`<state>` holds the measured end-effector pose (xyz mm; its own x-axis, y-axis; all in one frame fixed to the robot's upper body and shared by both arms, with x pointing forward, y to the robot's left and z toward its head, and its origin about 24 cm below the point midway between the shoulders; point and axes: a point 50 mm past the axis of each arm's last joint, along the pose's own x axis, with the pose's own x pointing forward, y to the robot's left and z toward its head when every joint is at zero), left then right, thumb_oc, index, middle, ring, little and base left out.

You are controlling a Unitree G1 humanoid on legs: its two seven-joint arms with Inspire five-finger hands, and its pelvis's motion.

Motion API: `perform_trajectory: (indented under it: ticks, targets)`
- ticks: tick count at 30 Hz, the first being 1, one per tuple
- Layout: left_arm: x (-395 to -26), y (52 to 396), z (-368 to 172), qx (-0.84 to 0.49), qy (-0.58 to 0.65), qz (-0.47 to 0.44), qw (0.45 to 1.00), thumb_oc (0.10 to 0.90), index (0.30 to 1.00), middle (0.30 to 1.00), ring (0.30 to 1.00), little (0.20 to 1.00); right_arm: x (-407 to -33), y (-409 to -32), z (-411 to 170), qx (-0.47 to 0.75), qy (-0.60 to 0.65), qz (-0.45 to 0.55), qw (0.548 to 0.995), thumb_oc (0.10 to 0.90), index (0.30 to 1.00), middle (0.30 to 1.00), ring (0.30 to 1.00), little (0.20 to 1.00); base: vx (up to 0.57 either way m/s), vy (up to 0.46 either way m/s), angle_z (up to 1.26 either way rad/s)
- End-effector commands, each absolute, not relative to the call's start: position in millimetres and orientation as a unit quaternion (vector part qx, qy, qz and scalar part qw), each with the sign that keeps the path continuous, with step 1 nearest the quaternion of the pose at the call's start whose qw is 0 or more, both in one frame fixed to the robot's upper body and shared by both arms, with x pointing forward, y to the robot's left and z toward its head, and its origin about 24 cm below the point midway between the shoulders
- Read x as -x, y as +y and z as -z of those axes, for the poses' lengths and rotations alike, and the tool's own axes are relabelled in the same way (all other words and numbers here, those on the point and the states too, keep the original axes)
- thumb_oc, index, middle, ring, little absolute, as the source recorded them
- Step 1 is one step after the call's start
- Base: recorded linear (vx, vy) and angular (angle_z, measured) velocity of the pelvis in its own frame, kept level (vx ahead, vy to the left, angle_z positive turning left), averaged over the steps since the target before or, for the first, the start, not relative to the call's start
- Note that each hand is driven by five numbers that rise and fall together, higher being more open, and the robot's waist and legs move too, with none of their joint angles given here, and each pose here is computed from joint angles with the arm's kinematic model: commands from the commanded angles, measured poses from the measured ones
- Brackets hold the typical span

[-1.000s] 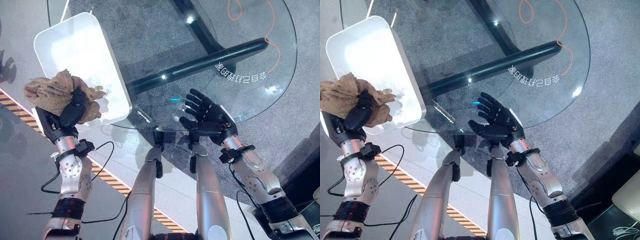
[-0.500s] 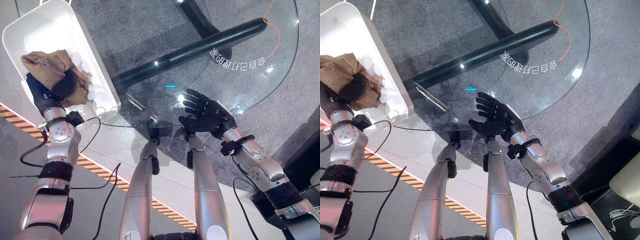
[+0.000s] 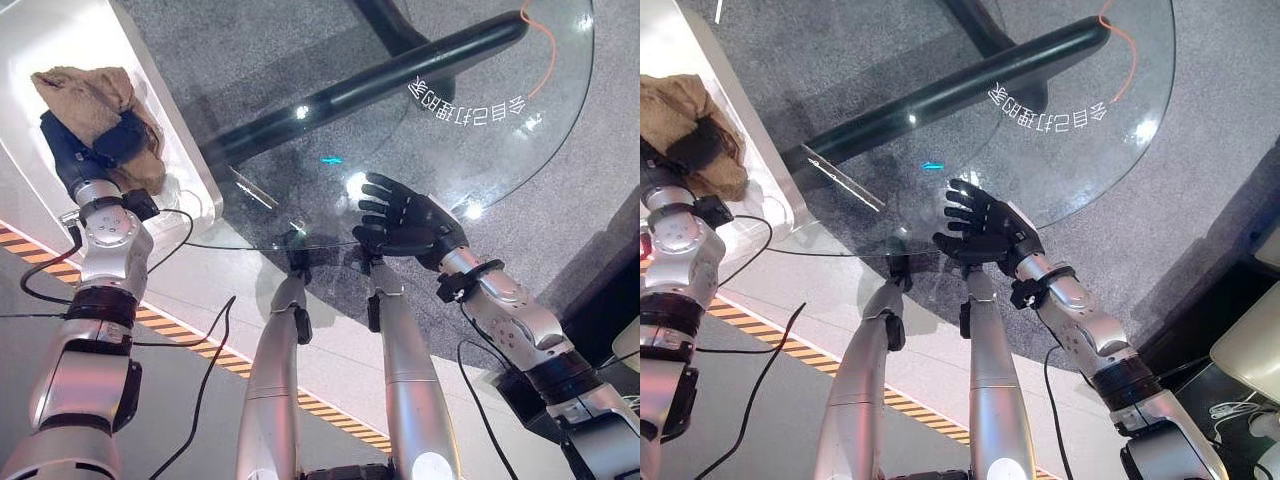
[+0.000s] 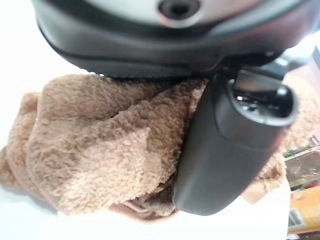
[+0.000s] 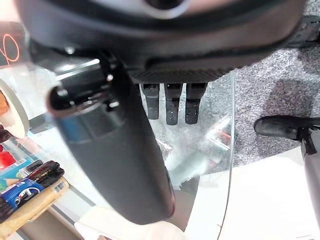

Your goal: Wipe the table with a cloth and put it in the basket.

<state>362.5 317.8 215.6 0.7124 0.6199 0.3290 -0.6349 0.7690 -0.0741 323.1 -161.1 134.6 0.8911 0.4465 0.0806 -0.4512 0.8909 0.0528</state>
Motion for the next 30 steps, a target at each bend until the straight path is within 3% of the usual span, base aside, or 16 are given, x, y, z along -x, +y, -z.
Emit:
perform_trajectory:
  ticks: [1, 14, 30]
  targets:
    - [-347, 352, -230, -0.034, -0.167, -0.394, 0.903, 0.8, 0.9, 0.9, 0.9, 0.9, -315, -150, -139, -0.059, -0.056, -0.26, 0.962, 0.8, 0.9, 0.9, 0.9, 0.9, 0.0, 0.0, 0.0]
    - [-339, 366, -229, -0.008, -0.178, -0.423, 0.888, 0.8, 0.9, 0.9, 0.9, 0.9, -313, -147, -142, -0.073, -0.066, -0.262, 0.96, 0.8, 0.9, 0.9, 0.9, 0.9, -0.01, -0.031, 0.02]
    - [-316, 380, -234, -0.068, -0.237, -0.44, 0.863, 0.8, 0.9, 0.9, 0.9, 0.9, -299, -145, -134, -0.092, -0.072, -0.259, 0.959, 0.8, 0.9, 0.9, 0.9, 0.9, -0.02, -0.057, 0.01]
